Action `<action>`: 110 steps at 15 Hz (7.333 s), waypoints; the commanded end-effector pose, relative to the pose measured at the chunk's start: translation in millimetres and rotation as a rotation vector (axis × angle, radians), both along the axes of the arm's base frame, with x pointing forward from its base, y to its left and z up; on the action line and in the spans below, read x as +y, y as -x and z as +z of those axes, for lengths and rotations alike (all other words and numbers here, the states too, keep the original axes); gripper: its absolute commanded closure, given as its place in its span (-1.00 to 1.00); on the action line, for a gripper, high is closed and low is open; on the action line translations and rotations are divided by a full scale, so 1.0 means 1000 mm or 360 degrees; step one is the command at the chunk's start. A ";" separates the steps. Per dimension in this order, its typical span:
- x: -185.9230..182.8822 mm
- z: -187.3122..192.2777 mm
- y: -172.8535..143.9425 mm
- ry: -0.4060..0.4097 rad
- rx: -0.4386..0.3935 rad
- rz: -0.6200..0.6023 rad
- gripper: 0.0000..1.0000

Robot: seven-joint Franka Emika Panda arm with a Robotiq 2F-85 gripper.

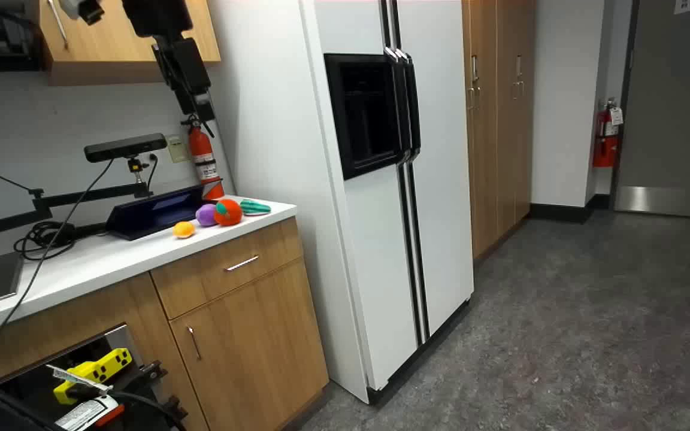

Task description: Open the drawer on the right

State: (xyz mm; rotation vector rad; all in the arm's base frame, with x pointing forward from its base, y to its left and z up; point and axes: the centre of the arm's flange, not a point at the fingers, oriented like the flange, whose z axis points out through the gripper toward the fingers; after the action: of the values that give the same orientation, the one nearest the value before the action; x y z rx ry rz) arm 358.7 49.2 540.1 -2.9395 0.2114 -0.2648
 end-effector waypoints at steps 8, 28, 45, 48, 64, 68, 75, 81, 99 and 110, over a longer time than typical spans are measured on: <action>0.000 -0.001 0.000 0.0000 0.0002 0.0000 -1.00; -0.025 -0.113 -0.036 0.0090 0.0094 0.0113 -1.00; 0.003 -0.208 -0.061 0.0122 0.0245 0.0293 -1.00; 0.025 -0.232 -0.074 0.0085 0.0231 0.0422 -1.00; 0.101 -0.274 -0.110 -0.0078 0.0167 0.0615 -1.00; 0.109 -0.308 -0.122 -0.0138 0.0161 0.0653 -1.00; 0.164 -0.365 -0.156 -0.0379 0.0148 0.0699 -1.00; 0.173 -0.369 -0.157 -0.0389 0.0193 0.0680 -1.00; 0.220 -0.421 -0.202 -0.0539 0.0163 0.0784 -1.00; 0.248 -0.444 -0.216 -0.0632 0.0152 0.0842 -1.00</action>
State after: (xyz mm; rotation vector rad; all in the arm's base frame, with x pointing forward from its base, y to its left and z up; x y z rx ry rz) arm 564.7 292.3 103.1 -2.5261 -0.4462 0.0233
